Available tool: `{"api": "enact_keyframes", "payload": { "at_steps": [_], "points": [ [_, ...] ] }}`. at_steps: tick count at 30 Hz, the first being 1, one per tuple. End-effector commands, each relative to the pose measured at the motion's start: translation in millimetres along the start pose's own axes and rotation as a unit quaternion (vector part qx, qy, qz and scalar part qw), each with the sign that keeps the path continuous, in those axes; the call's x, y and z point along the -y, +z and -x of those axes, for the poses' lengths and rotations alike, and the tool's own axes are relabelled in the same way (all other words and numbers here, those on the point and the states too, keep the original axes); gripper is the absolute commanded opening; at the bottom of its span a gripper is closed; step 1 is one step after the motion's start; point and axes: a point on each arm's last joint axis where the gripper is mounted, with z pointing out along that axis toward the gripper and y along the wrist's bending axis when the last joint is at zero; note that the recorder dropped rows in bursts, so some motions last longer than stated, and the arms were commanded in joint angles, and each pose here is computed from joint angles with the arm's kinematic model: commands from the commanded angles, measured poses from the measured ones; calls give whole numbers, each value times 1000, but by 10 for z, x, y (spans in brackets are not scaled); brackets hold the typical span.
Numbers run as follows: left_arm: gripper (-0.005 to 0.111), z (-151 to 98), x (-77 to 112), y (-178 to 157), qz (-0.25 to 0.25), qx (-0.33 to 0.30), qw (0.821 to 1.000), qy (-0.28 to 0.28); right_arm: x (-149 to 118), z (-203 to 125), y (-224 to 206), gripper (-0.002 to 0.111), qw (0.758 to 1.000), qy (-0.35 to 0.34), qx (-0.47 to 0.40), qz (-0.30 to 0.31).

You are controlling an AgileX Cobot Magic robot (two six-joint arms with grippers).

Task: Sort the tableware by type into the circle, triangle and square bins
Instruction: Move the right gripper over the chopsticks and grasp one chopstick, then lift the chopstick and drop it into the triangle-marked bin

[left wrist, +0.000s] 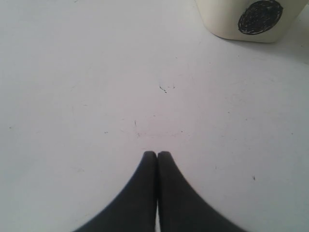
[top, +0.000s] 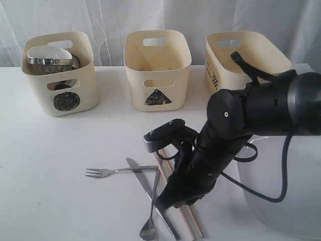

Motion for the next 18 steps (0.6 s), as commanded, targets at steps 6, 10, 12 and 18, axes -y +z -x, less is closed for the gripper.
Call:
{"api": "enact_keyframes", "payload": {
  "at_steps": [6, 10, 12, 18],
  "points": [
    [0, -18, 2, 1, -2, -5, 1000, -4, 67, 51, 211, 37, 1000, 23, 3, -11],
    [0, -18, 2, 1, -2, -5, 1000, -4, 89, 96, 287, 37, 1000, 24, -1, -11],
    [0, -18, 2, 1, -2, -5, 1000, -4, 102, 124, 319, 37, 999, 29, 2, -13],
    [0, -18, 2, 1, -2, -5, 1000, -4, 145, 201, 382, 31, 999, 20, 11, -25]
  ]
}}
